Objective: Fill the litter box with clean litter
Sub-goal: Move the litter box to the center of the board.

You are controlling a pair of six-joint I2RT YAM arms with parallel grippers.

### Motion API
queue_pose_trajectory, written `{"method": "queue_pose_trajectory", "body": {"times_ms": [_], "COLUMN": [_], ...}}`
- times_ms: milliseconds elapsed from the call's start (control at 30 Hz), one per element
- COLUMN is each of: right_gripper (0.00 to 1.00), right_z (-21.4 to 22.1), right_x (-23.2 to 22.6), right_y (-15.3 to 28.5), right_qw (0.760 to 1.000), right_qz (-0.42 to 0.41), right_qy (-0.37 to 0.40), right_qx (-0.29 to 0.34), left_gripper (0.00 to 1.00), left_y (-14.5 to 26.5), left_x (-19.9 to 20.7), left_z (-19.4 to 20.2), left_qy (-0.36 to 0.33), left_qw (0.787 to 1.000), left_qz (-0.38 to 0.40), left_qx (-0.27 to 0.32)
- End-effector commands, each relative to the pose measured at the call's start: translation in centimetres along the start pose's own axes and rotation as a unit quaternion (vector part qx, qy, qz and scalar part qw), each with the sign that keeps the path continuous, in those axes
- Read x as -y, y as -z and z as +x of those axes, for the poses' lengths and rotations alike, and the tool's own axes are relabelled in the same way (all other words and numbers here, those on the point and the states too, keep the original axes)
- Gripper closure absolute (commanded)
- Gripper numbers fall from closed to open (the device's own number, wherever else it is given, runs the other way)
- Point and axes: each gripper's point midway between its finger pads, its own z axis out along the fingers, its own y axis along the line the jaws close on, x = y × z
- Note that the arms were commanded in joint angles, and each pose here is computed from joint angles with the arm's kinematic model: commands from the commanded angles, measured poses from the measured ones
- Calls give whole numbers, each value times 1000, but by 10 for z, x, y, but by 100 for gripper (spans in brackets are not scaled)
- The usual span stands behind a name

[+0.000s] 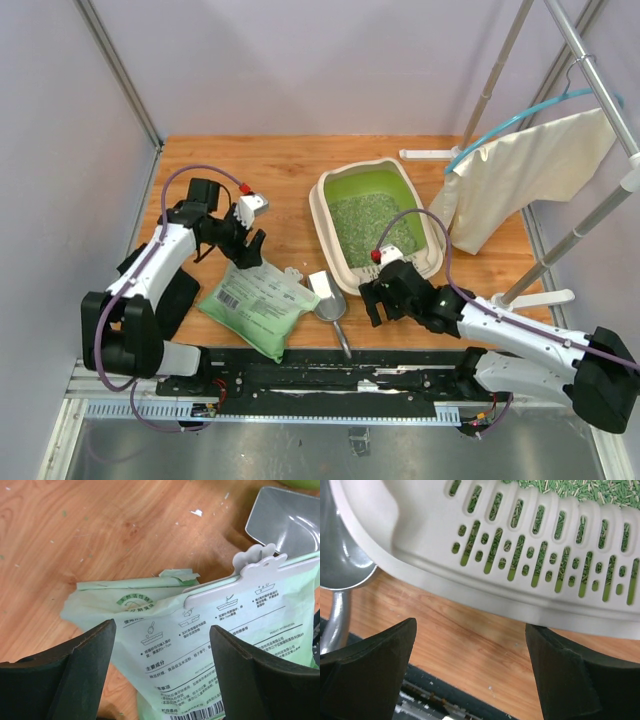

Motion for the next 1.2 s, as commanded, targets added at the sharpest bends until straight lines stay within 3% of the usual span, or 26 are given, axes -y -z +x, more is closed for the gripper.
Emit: {"method": "queue_pose_trajectory", "body": {"times_ms": [0,333,600,733,833,967,1167], "right_gripper": [9,2,1,1,1,2,2], "right_z": [-21,-35,-58,-59,-51,-33,-31], "right_x": [9,17,20,17,10,-11,-39], "right_y": [-18,-33,-45,-44,-38,-24,11], "right_qw": [996,987,986,988,992,994,983], "right_qz": [28,47,38,31,8,-61,-156], "right_qy": [29,46,60,70,55,39,-9], "right_qx": [74,147,149,132,114,85,95], "left_gripper": [18,15,10,1,0,0,0], "left_y": [14,33,62,86,98,89,79], "left_x": [-9,-20,-37,-53,-58,-48,-33], "left_z": [-20,-33,-54,-67,-62,-39,-1], "left_qy": [-8,-7,41,146,271,398,484], "left_qw": [997,989,964,922,877,835,794], "left_qz": [-53,-116,-205,-269,-289,-273,-279], "left_qx": [58,96,163,236,271,264,237]}}
